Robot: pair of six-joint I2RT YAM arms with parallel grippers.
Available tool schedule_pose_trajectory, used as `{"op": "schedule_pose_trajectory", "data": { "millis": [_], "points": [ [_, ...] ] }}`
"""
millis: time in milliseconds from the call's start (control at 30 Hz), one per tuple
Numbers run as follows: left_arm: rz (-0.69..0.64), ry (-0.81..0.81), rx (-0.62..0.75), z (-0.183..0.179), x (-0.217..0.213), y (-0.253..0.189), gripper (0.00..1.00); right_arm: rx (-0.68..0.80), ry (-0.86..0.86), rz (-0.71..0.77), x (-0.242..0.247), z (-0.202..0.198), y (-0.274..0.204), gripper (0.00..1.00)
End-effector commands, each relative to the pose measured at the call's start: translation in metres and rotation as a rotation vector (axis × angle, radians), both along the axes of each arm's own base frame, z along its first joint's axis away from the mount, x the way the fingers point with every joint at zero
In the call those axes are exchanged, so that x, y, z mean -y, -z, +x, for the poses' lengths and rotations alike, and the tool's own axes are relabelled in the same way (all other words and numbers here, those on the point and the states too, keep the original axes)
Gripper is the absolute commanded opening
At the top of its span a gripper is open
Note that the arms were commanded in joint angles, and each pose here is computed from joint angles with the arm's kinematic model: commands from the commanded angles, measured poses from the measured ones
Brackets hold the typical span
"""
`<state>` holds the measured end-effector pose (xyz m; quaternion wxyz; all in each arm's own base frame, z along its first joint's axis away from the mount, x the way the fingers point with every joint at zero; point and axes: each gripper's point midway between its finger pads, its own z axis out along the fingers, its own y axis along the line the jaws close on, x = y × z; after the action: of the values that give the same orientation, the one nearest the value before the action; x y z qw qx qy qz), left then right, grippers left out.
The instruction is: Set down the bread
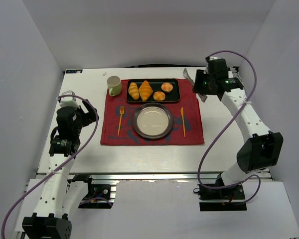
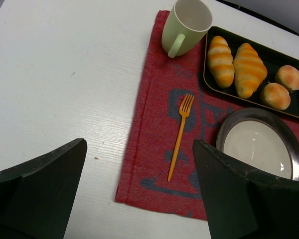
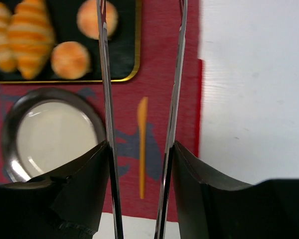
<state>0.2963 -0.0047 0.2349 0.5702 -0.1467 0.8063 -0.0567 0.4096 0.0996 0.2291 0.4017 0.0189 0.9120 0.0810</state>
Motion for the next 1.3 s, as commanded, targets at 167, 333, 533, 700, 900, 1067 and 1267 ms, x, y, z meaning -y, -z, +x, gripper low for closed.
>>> {"op": "schedule_pose_trajectory", "data": {
  "millis": [167, 333, 533, 700, 900, 1067, 1267],
  "points": [
    [-0.011, 0.003, 0.036, -0.003, 0.002, -0.019, 0.98, -0.018, -0.259, 0.114, -0.097, 0.016, 0.001, 0.55],
    [0.001, -0.002, 0.034, -0.003, 0.000, -0.021, 0.98, -0.079, -0.321, 0.147, -0.127, 0.021, 0.024, 0.55],
    [0.004, -0.006, 0.029, -0.004, -0.001, -0.018, 0.98, -0.145, -0.373, 0.162, -0.142, 0.008, 0.047, 0.55],
    [-0.001, -0.004, 0.028, -0.004, 0.000, -0.016, 0.98, -0.183, -0.386, 0.139, -0.144, -0.001, 0.063, 0.55],
    [0.008, -0.008, 0.026, -0.007, -0.002, -0.016, 0.98, -0.202, -0.370, 0.089, -0.136, -0.010, 0.077, 0.55],
    [0.007, -0.009, 0.026, -0.007, -0.002, -0.016, 0.98, -0.204, -0.344, 0.038, -0.125, -0.015, 0.082, 0.55],
    [0.003, -0.008, 0.030, -0.007, -0.002, -0.016, 0.98, -0.231, -0.370, 0.037, -0.126, -0.025, 0.091, 0.55]
  ]
}}
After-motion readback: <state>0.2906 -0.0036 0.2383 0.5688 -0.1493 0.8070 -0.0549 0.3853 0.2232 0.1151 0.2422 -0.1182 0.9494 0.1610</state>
